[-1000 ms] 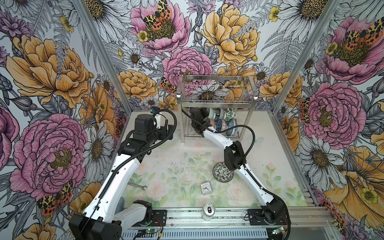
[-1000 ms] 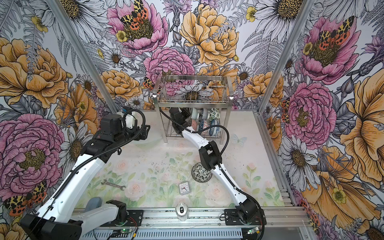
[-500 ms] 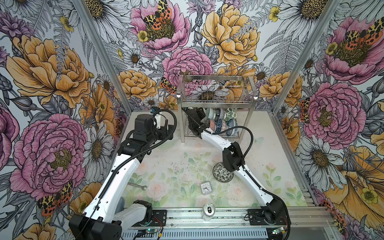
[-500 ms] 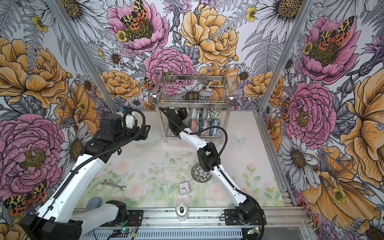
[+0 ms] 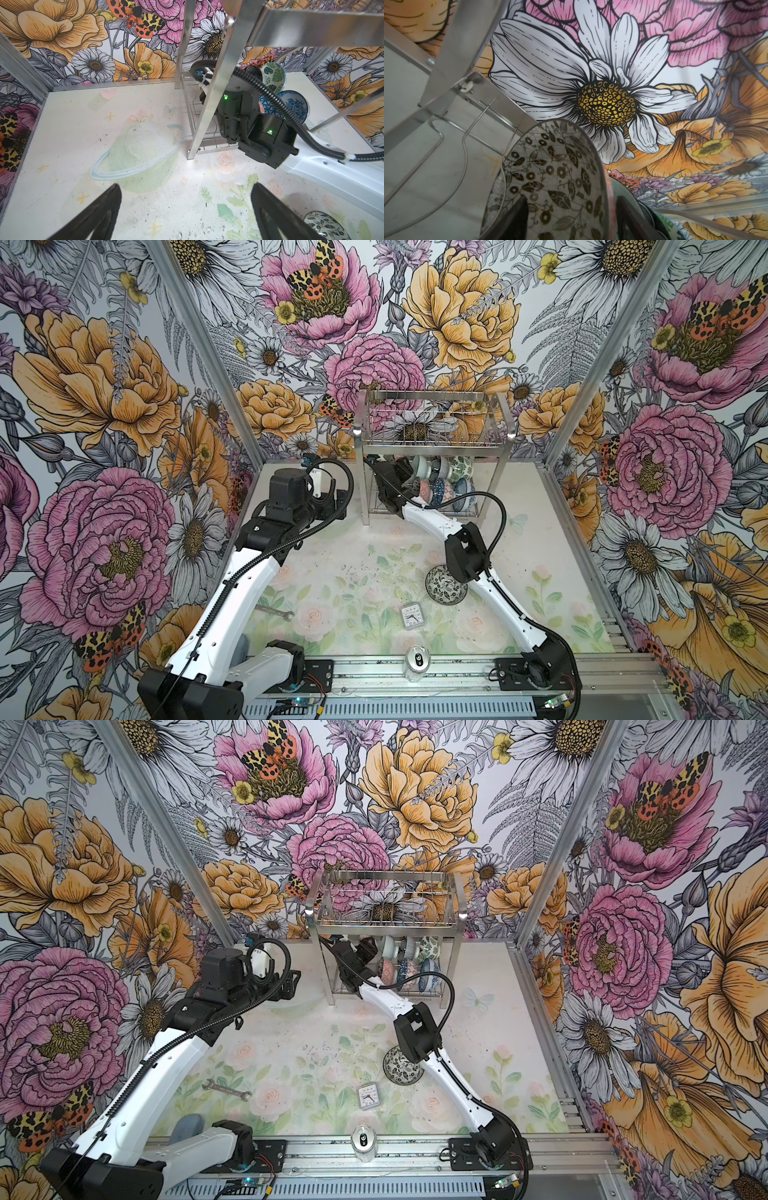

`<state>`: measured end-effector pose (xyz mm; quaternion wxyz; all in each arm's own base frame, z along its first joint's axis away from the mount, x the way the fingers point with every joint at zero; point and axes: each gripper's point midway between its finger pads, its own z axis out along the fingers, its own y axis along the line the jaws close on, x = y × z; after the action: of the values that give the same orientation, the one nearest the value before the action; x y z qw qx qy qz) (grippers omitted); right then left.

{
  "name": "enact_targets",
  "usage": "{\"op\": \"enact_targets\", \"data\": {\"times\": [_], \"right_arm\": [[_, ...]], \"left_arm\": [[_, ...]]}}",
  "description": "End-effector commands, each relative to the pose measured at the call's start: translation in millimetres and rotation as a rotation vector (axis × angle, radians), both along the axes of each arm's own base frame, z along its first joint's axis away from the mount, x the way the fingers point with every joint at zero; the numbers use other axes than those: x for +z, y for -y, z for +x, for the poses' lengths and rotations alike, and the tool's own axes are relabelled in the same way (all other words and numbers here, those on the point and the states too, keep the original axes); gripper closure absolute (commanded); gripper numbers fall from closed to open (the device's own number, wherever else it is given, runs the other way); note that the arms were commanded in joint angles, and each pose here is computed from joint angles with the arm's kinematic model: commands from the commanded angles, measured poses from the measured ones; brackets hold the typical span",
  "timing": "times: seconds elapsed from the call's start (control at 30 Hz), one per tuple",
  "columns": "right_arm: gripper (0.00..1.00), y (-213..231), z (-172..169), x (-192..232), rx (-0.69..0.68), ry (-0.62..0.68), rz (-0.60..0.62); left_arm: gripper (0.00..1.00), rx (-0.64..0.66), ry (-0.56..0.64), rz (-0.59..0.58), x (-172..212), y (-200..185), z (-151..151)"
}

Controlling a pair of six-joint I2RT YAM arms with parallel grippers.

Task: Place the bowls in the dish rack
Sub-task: 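Lower the leaf-patterned bowl into an upper rack slot with the right gripper, then open the right gripper and draw it back from the rack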

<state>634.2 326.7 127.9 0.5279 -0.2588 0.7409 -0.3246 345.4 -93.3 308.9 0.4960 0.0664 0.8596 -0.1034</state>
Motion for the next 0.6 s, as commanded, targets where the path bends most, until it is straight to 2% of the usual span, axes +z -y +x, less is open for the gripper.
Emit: {"op": "enact_targets", "data": {"times": [0.0, 0.17, 0.57], "right_arm": [[0.18, -7, -8, 60, 0.021, 0.062, 0.067], [0.01, -9, -15, 76, 0.037, 0.065, 0.104], [0.00, -9, -44, 89, 0.138, -0.017, 0.216]], "left_arm": [[0.01, -0.012, 0.007, -0.023, 3, 2, 0], [0.01, -0.011, 0.008, -0.024, 3, 2, -1], [0.01, -0.007, 0.004, -0.008, 0, 1, 0]]}}
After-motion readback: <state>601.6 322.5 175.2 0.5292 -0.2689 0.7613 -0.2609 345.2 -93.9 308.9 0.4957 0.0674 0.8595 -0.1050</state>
